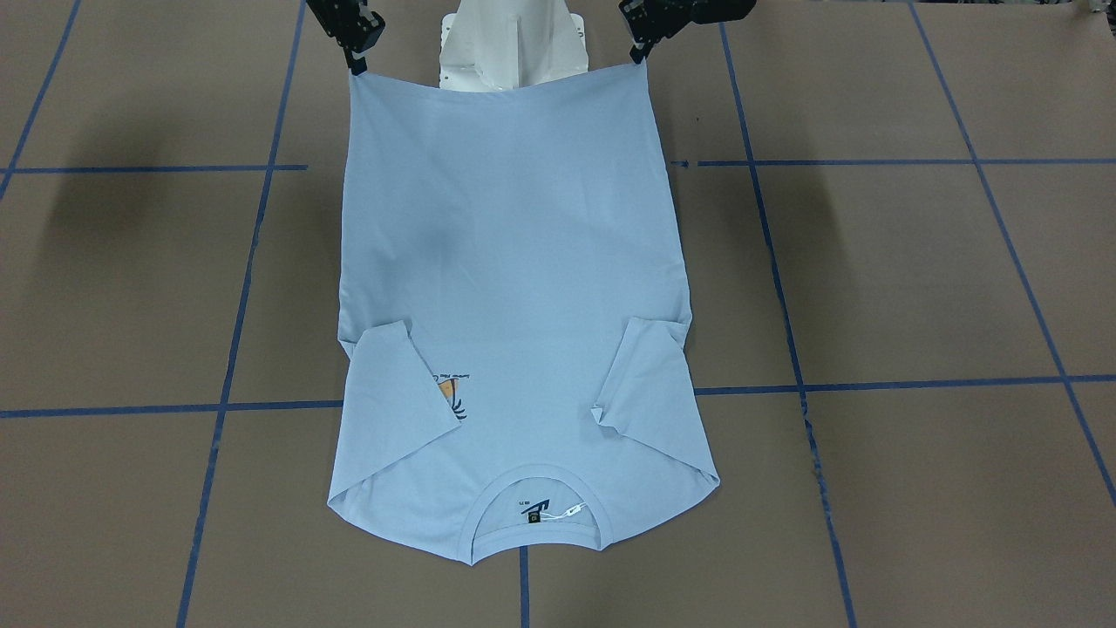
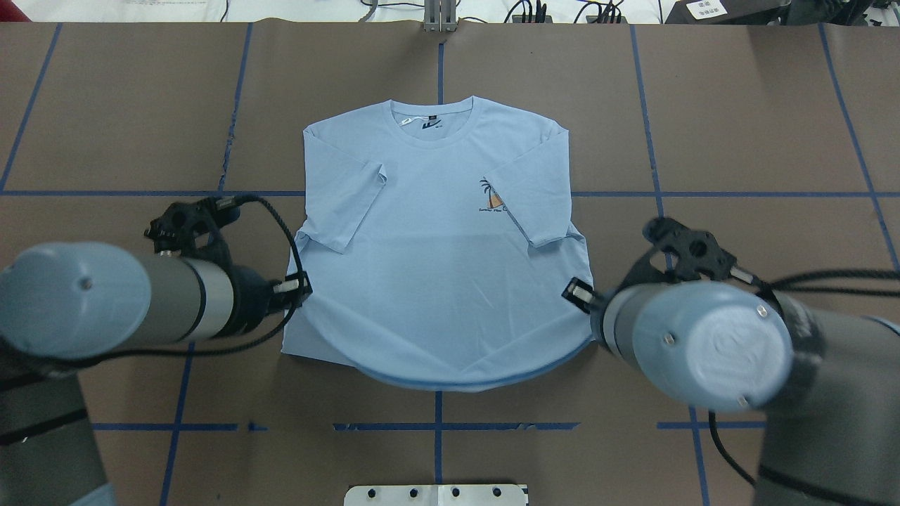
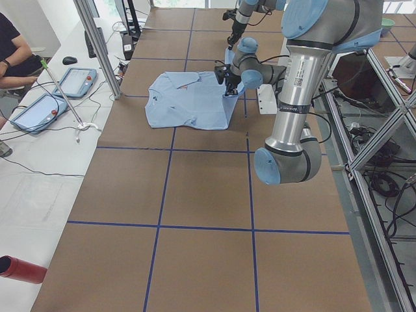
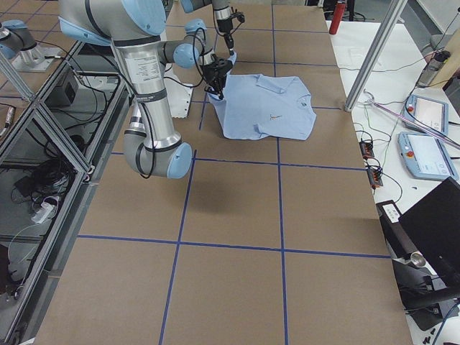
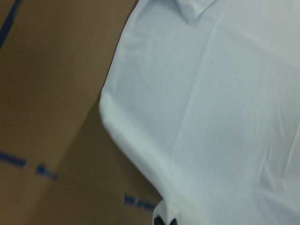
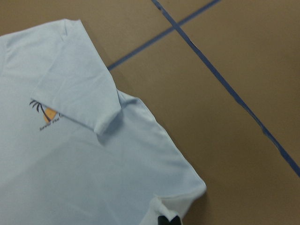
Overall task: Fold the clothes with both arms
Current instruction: 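Carry the hem with both grippers over toward the collar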
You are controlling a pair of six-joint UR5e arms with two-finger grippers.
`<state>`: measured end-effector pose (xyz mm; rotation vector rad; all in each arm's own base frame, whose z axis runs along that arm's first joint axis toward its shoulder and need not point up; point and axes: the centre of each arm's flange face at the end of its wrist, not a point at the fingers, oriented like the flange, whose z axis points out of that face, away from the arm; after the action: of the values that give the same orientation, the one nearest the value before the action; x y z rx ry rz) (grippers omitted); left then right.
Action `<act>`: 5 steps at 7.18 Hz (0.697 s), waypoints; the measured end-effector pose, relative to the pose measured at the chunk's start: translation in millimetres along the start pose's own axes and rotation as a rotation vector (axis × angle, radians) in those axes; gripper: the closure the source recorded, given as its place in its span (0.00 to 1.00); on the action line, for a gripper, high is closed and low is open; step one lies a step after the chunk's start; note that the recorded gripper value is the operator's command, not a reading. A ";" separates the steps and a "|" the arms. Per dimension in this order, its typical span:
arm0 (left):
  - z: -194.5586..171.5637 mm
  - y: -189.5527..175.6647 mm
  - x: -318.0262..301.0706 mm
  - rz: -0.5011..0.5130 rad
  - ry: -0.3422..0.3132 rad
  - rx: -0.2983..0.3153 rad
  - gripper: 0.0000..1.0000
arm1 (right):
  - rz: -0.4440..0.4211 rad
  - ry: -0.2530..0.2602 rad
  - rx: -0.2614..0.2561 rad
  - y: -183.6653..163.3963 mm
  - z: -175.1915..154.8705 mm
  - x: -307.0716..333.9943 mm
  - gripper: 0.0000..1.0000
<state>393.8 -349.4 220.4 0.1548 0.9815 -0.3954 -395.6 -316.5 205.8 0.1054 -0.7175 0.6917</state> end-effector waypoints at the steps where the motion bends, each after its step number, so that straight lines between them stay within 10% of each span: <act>1: 24.0 -53.0 4.8 0.056 -0.036 0.074 1.00 | -0.011 0.003 0.010 -53.3 43.9 -27.8 1.00; 5: 124.0 -198.1 2.2 0.058 -0.052 0.231 1.00 | 0.018 0.011 0.038 -188.9 161.1 -129.0 1.00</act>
<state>413.4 -569.4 296.7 0.3794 0.8765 -0.4566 -441.1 -584.4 272.2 0.1302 -0.6961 0.7227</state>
